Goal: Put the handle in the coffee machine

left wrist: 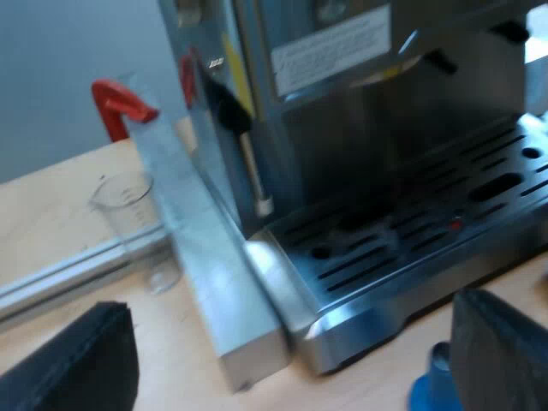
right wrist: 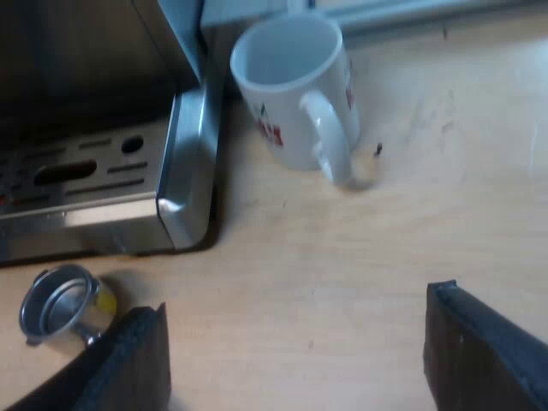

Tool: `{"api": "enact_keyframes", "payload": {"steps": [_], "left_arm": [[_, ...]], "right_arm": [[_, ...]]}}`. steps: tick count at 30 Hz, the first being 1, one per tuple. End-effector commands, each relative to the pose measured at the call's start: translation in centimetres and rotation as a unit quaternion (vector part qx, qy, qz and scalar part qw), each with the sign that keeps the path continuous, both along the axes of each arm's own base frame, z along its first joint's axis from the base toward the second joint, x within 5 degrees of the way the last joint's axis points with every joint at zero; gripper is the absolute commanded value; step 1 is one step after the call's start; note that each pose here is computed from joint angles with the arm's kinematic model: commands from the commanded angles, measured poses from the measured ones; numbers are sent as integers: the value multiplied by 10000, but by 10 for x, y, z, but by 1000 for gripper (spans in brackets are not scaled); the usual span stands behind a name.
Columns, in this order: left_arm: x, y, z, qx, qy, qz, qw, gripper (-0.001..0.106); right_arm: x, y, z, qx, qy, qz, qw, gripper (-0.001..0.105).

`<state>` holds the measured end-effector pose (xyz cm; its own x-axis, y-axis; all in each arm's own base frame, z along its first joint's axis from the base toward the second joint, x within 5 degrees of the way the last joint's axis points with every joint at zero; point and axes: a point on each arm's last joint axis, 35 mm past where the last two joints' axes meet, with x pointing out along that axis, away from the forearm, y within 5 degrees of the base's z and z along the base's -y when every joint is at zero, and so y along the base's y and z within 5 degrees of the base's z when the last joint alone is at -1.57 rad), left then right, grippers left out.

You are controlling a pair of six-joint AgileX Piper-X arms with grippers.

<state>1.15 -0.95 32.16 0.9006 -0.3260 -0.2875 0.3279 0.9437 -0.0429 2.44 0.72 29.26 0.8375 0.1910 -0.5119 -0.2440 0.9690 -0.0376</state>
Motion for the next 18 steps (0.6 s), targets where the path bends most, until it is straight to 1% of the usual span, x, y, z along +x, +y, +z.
{"api": "enact_keyframes", "payload": {"steps": [1,2,4,6,8,9,11,12,13,14,16,18], "left_arm": [[3,-5,17,-145,28,-667,9977,76],[4,-5,18,-155,65,-710,9973,76],[12,-8,23,-238,231,-978,9946,76],[17,-10,26,-313,353,-1199,9917,76],[20,-12,27,-386,448,-1401,9884,75],[26,-15,28,-512,615,-1723,9818,75],[30,-17,27,-646,762,-2040,9739,75],[33,-19,26,-773,889,-2316,9657,75],[34,-20,26,-826,942,-2427,9620,75],[36,-21,25,-909,1035,-2605,9556,75],[39,-23,25,-1011,1138,-2794,9480,75],[41,-23,24,-1049,1191,-2853,9452,75]], "right_arm": [[3,0,12,-43,291,107,9995,64],[4,0,14,-98,322,180,9993,64],[9,1,21,-177,396,465,9980,64],[12,1,24,-195,442,597,9970,64],[19,1,28,-152,593,676,9958,64],[22,1,30,-108,716,729,9947,64],[27,1,30,-52,827,834,9931,64],[31,2,30,8,905,901,9918,64],[34,2,31,41,958,923,9911,64],[37,2,30,66,1033,937,9902,64],[43,1,28,101,1225,937,9880,64],[47,1,27,147,1318,967,9864,64]]}}
